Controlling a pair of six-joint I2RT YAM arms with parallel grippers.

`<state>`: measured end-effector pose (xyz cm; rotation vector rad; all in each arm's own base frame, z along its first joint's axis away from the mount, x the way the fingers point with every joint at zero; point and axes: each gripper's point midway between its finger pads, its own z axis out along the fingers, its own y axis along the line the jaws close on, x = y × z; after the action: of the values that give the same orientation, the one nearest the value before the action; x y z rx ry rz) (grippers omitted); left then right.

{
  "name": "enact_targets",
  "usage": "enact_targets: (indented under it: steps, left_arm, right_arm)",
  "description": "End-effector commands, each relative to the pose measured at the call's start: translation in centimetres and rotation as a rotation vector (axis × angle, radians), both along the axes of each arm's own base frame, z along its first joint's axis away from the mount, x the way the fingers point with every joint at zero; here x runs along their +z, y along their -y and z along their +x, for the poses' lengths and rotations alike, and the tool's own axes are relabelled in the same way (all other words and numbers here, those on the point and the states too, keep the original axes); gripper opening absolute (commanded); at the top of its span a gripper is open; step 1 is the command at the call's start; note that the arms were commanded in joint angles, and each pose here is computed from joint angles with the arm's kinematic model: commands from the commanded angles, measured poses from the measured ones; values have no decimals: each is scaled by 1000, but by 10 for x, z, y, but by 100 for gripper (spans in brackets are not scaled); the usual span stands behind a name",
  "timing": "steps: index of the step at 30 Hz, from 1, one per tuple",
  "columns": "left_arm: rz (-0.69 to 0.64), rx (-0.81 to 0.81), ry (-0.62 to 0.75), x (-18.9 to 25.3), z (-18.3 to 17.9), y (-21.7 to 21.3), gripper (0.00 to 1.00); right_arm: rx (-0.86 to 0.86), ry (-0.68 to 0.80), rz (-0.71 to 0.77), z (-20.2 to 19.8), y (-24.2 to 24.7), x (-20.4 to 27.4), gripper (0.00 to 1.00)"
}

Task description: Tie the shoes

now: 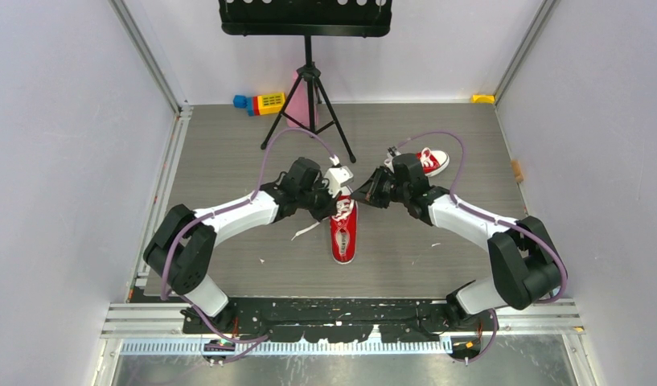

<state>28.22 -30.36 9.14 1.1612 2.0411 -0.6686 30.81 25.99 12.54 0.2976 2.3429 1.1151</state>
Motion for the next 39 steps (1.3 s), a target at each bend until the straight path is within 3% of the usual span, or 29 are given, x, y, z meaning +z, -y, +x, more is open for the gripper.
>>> enact_targets:
  steps: [1,20,39]
  left_arm:
    - [-48,-57,69,21,9,17,0]
    - [-21,-72,62,17,17,23,0]
    - [-48,-133,81,19,8,28,0]
  right_arm:
    - [50,74,29,11,-11,24,1]
    - [113,69,8,-1,-22,24,4]
    - [118,63,-22,15,-39,22,9]
